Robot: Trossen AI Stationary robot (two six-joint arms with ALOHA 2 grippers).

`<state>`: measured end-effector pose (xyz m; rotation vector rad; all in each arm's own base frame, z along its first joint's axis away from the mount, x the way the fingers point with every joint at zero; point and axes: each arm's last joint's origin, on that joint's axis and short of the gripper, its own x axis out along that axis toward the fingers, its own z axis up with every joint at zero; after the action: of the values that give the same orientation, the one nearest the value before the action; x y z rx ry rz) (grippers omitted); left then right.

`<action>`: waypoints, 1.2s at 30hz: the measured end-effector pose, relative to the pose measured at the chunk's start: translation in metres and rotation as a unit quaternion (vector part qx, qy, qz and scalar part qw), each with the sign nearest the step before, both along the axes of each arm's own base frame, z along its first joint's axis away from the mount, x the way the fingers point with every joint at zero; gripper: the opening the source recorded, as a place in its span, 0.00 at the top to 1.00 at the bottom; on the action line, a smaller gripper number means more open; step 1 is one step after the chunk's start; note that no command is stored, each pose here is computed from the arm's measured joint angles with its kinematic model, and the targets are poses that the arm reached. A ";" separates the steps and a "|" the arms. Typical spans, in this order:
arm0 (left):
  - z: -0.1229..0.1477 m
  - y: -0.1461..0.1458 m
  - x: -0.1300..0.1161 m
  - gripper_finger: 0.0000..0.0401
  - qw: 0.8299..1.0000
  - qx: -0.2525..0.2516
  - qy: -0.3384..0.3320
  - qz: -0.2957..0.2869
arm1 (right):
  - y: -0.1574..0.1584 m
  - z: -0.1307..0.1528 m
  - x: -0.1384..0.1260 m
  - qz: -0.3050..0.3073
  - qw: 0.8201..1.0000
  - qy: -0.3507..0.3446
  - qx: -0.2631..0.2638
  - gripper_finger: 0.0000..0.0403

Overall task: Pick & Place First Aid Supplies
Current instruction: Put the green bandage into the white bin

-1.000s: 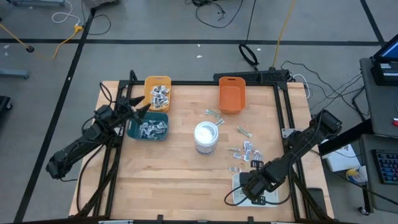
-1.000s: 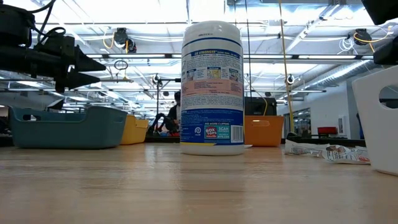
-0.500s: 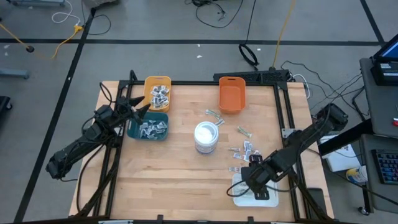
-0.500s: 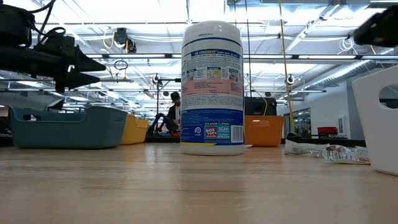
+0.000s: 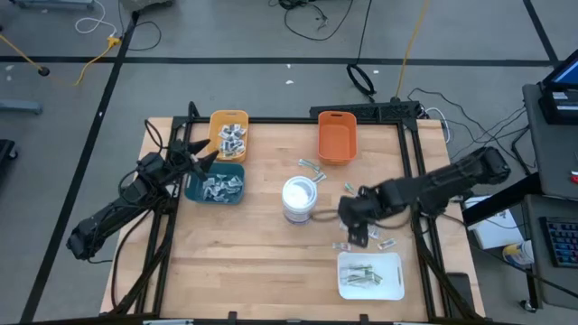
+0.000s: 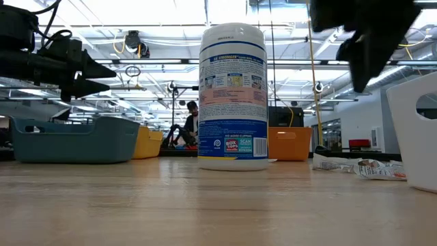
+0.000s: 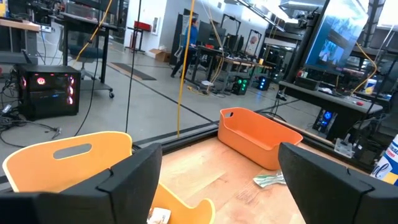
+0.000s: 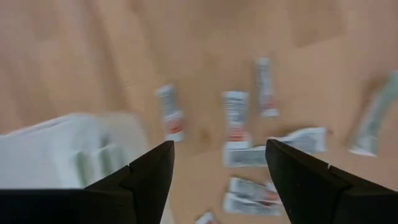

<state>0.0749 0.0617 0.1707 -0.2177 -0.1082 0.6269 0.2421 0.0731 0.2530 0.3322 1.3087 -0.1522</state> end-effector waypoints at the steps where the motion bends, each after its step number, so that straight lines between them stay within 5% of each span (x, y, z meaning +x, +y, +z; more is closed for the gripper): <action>1: 0.000 0.000 0.000 0.18 1.000 0.000 0.000 0.000 | -0.008 -0.001 0.001 -0.013 1.000 0.008 -0.003 0.39; 20: 0.000 0.000 0.000 0.18 1.000 0.000 0.000 0.000 | -0.119 -0.014 -0.006 -0.161 0.985 0.059 -0.017 0.39; 36: 0.000 0.000 0.000 0.18 1.000 0.000 0.000 0.000 | -0.127 -0.094 -0.022 -0.188 0.981 0.049 -0.009 0.39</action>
<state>0.0749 0.0617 0.1707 -0.2176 -0.1084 0.6271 0.2202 -0.0536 0.1593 0.5615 1.3314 -0.5039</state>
